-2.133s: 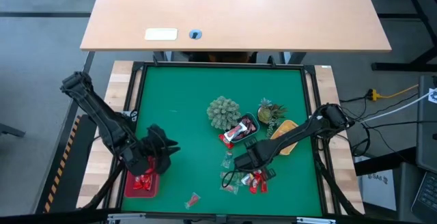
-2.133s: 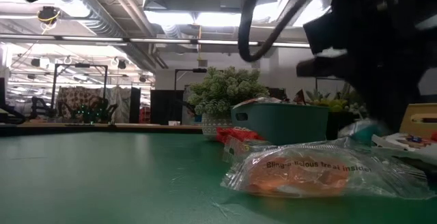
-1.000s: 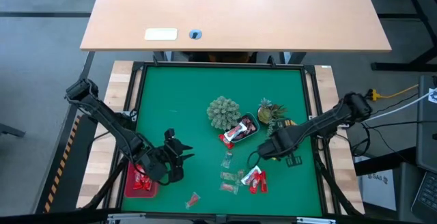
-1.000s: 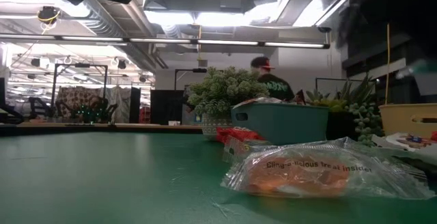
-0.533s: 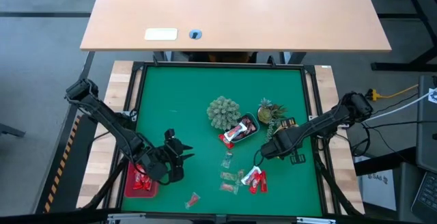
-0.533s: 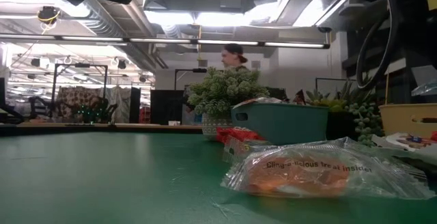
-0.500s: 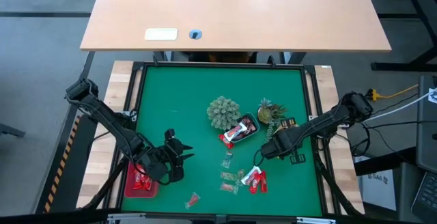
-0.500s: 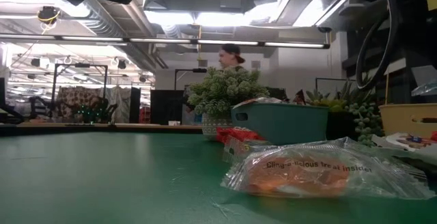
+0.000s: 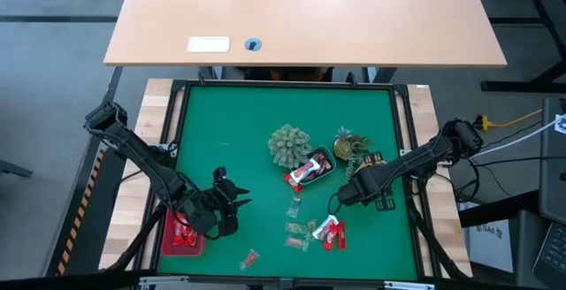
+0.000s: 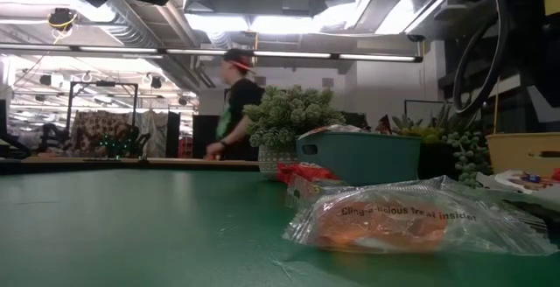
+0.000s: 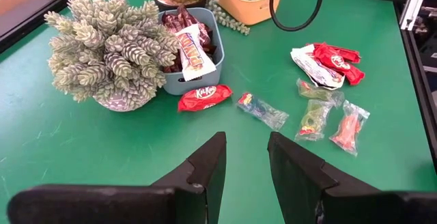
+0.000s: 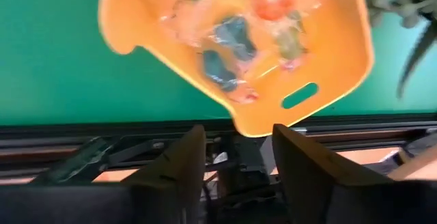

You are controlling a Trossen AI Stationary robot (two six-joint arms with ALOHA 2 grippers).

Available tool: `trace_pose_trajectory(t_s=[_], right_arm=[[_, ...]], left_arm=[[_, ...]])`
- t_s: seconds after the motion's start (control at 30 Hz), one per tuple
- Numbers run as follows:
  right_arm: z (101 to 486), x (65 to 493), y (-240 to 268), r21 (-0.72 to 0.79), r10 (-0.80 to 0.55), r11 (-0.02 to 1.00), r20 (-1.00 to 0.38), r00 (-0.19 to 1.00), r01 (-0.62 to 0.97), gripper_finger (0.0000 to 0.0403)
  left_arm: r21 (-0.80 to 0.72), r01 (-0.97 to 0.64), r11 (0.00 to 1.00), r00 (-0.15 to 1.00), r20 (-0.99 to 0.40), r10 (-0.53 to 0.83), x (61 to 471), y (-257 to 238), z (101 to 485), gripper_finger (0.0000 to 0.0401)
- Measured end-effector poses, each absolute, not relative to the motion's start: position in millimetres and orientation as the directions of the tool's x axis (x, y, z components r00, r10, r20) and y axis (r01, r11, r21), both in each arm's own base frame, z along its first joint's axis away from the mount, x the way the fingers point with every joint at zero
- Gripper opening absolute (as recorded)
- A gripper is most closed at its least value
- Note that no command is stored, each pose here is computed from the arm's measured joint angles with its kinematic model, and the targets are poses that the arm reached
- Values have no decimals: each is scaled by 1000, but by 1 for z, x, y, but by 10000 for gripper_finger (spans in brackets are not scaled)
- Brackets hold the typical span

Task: Organize candy in baskets
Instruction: Put the white chocolate into the blue bin

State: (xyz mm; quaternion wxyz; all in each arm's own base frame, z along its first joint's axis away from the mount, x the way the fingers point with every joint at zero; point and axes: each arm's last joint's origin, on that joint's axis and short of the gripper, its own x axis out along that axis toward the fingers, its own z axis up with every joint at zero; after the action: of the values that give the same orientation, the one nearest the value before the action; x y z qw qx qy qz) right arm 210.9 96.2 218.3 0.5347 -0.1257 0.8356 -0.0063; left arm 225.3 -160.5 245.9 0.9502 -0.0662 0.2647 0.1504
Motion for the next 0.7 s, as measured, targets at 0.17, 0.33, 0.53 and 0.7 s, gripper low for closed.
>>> trace_pose_trajectory(t_s=[0.17,0.33,0.53,0.7], right_arm=[[231,218,103,-29,-88,988,-915,-394,-154,172],[255,231,110,27,-18,989,-955,-295,-148,172],[281,261,124,136,138,976,-990,-2,-170,172],[291,283,143,259,319,931,-919,232,-256,172]], left_arm=[[-47,-321,946,815,-523,251,225,-160,246,107],[-51,-321,946,817,-521,249,226,-161,246,107],[-66,-320,945,824,-512,243,226,-161,247,107],[-80,-320,944,830,-504,238,227,-162,248,107]])
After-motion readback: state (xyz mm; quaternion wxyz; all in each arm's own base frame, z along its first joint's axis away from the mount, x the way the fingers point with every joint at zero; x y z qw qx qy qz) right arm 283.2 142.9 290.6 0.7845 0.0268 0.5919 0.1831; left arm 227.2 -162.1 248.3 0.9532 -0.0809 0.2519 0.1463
